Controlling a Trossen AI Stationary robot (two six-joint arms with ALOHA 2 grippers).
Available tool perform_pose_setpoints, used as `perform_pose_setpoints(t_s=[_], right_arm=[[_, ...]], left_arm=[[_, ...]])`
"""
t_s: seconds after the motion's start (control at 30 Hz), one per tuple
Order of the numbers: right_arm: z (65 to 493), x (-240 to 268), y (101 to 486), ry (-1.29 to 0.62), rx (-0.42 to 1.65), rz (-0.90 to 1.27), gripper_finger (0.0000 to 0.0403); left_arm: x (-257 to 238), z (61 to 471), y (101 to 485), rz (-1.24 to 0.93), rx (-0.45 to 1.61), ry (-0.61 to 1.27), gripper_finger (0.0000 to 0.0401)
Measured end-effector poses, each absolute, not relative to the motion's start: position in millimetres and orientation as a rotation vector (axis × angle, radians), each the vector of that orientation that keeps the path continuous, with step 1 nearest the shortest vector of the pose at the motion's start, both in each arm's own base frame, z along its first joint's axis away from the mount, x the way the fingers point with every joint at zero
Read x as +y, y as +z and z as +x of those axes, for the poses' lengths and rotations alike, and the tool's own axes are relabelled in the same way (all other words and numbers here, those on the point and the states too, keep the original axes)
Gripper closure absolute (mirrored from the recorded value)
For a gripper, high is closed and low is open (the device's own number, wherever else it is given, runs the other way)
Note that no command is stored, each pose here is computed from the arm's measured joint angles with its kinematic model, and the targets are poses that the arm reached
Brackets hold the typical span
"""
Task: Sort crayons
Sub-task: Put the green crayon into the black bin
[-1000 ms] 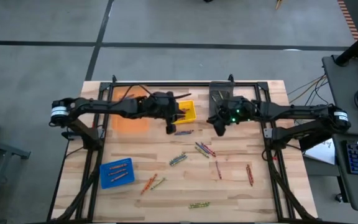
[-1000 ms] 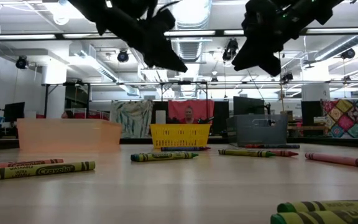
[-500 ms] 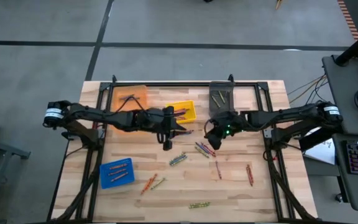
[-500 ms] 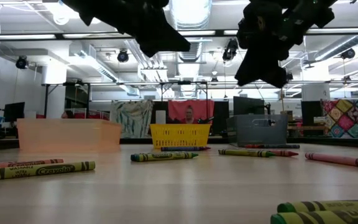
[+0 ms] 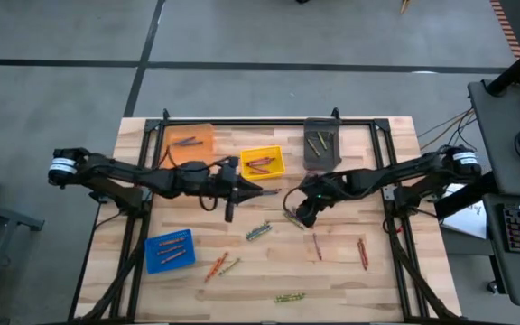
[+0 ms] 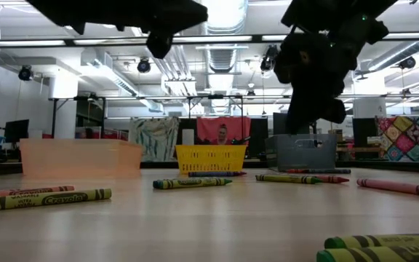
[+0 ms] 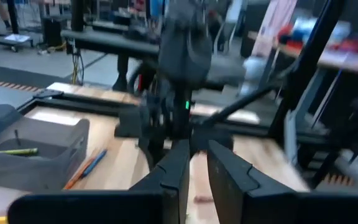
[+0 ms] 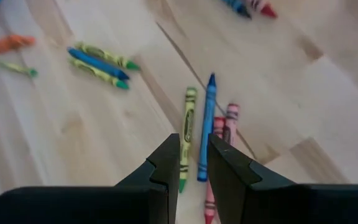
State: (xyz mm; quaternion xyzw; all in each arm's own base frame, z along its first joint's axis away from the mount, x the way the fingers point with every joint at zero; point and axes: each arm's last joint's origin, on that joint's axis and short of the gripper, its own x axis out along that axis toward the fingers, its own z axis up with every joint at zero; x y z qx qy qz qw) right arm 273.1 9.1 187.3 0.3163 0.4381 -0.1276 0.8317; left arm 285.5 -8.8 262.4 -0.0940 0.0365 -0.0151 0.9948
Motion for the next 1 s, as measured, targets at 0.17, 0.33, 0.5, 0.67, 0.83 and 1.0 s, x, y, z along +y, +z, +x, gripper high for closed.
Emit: perform_pose_setpoints(t_s=[0.17,0.33,0.5,0.67,0.83,1.0], right_arm=[[289.4,17.0,180.8,-0.28,1.009,0.638,0.0335],[306.2,23.0,179.1,-0.339,1.102,0.579,0.0335],[322.4,27.3,181.6,-0.369,1.162,0.537,0.0335],[336.1,28.6,184.2,-0.381,1.195,0.523,0.0335],[346.3,30.4,183.4,-0.384,1.208,0.516,0.0335],[348.7,34.6,178.3,-0.398,1.225,0.499,0.0335]], left_arm=[[-8.1,264.9,266.8,-0.249,-0.012,-0.038,0.0362],[-6.9,246.9,273.3,-0.281,-0.066,-0.021,0.0362],[-6.3,233.4,277.4,-0.282,-0.1,-0.025,0.0362],[-6.2,227.8,278.4,-0.282,-0.114,-0.026,0.0362],[-6.2,228.0,277.2,-0.278,-0.104,-0.025,0.0362],[-6.2,228.9,275.6,-0.273,-0.093,-0.024,0.0362]])
